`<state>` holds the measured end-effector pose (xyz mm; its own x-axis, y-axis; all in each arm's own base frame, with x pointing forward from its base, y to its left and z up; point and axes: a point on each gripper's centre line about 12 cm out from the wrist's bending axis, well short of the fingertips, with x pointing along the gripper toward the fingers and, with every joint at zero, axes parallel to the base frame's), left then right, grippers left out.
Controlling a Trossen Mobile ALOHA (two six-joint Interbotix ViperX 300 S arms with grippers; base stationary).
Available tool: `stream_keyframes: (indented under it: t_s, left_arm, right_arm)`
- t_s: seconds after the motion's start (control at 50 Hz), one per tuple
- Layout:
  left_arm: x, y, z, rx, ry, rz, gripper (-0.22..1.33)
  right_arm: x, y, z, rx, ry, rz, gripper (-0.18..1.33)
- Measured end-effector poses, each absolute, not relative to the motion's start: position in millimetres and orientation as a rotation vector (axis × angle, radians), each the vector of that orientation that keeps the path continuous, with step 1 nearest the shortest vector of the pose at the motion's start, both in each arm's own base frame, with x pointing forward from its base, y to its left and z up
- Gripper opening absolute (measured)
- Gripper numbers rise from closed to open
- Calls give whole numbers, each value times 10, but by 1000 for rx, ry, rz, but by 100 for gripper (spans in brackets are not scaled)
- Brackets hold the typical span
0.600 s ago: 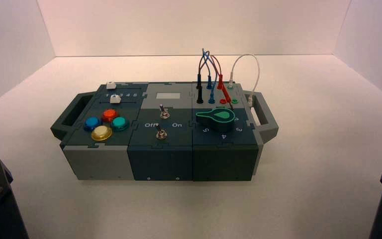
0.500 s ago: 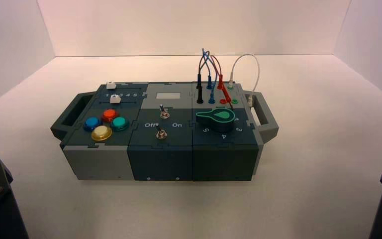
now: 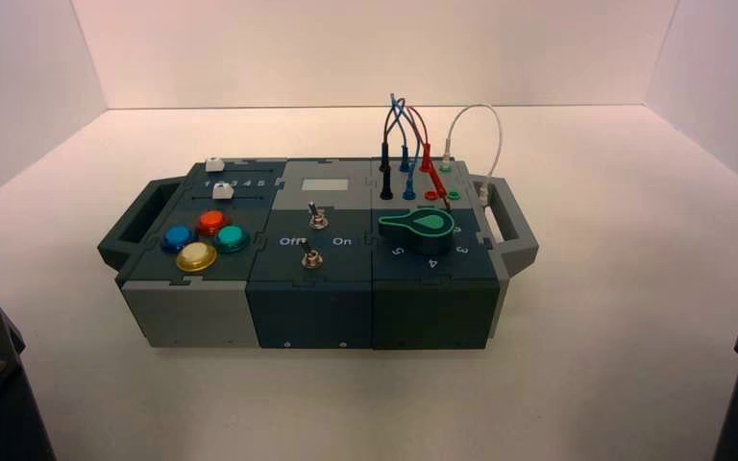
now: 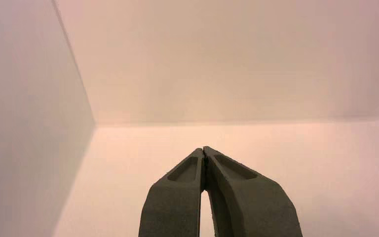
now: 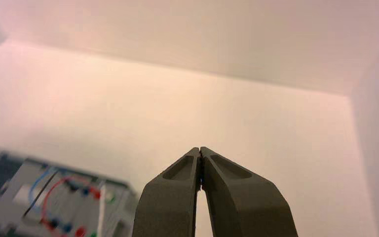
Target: Turn the knob to position 1.
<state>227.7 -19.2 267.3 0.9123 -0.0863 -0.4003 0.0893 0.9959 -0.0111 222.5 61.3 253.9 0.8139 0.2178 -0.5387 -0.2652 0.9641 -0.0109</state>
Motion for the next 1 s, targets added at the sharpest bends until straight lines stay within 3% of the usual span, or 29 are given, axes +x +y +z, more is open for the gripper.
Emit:
stream_keyframes:
  t_s: [0.18,0.5,0.62,1.0]
  left_arm:
    - [2191,-443,2428,46,612,-208,-16]
    - [1912,-801,2223,105,760,-393,-16]
    - [1805,-857,2148,132,811,-435,-16]
    - [1677,-937,2074,180,895,-496,-16]
  right_arm:
    - [2191,883,2420,-139,656,364,-14]
    - [2060,1416,2105,-302,927,546,-14]
    - [1990,1615,1960,-371,1041,602,-14]
    - [1782,2029,1600,-451,1265,695,-14]
